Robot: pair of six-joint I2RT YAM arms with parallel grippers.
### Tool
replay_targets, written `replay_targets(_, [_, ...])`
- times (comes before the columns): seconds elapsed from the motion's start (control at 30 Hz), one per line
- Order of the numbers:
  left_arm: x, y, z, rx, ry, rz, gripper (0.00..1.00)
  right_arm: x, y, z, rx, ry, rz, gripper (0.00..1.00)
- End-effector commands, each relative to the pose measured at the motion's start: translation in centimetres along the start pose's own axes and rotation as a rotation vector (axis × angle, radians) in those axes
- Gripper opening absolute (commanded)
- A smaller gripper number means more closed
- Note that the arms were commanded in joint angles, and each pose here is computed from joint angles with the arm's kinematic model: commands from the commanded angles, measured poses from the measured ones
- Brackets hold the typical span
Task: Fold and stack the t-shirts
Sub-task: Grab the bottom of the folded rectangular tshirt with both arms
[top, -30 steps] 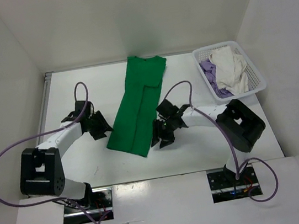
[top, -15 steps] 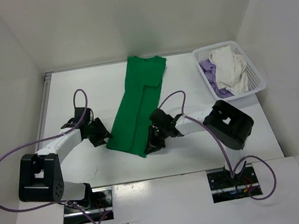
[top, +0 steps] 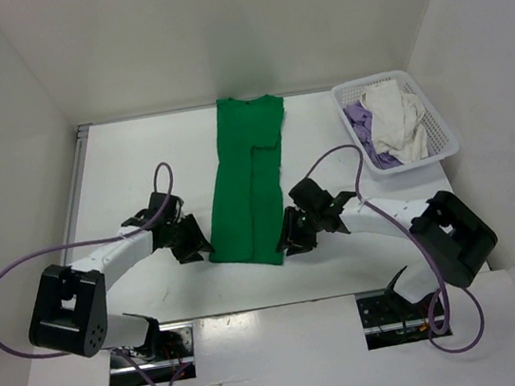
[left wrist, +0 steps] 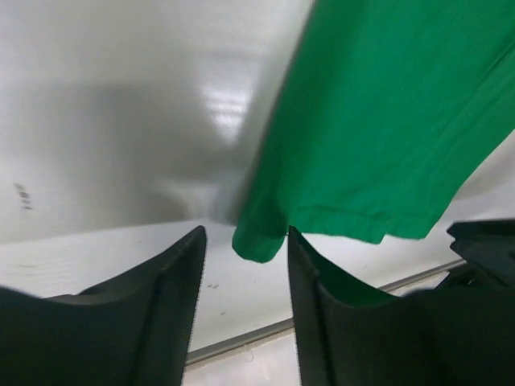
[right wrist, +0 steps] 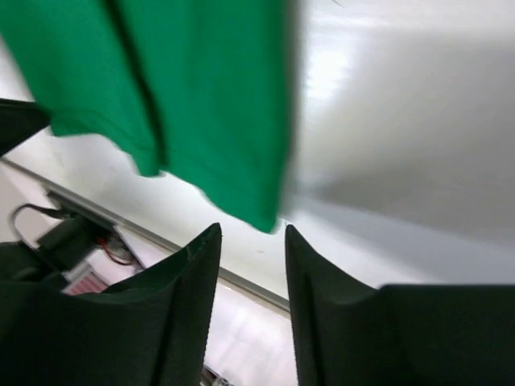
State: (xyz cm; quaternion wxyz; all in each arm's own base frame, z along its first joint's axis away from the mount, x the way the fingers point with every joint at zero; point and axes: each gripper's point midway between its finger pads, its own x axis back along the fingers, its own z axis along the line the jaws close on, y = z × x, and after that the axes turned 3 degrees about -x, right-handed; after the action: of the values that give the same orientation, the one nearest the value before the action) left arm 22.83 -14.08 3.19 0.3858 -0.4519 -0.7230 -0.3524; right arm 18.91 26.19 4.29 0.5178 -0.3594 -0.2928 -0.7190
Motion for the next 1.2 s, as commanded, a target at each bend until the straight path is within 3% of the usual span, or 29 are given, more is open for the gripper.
replay_targets(0.0, [-0.2, -2.2, -0.5, 0.011, -0.023, 0.06, 0.54, 0.3, -1.3, -2.3, -0.017, -0.054, 0.022, 0.44])
replay_targets(0.13, [-1.1, -4.0, -0.6, -0.014, -0.018, 0.127, 0.55, 0.1, -2.4, -2.0, -0.045, 0.011, 0.061, 0.47])
replay_targets(0.37, [0.4, -1.8, -1.2, 0.004, -0.017, -0.014, 0.5, -0.5, -1.9, -1.0, -0.063, 0.056, 0.048, 0.5])
replay_targets(0.67, [0.1, -0.4, -0.9, 0.042, -0.028, -0.055, 0.52, -2.2, -1.9, -1.3, -0.08, 0.045, 0.075, 0.49])
replay_targets(0.83, [-1.4, -0.6, -0.7, 0.051, -0.027, -0.013, 0.43, -2.3, -1.7, -1.4, -0.083, 0.031, 0.07, 0.36])
replay_targets(0.97, [-1.8, -0.8, -1.1, 0.032, -0.051, 0.017, 0.29, -2.5, -1.4, -1.3, -0.074, 0.028, 0.06, 0.29])
replay_targets(1.0, [-1.7, -1.1, -0.9, 0.036, -0.042, 0.028, 0.21, -2.4, -1.2, -1.0, -0.062, 0.036, 0.055, 0.22])
replay_targets(1.17, [-0.6, -2.6, -0.7, 0.019, -0.052, 0.071, 0.09, -2.2, -1.6, -1.8, -0.053, -0.003, 0.077, 0.01])
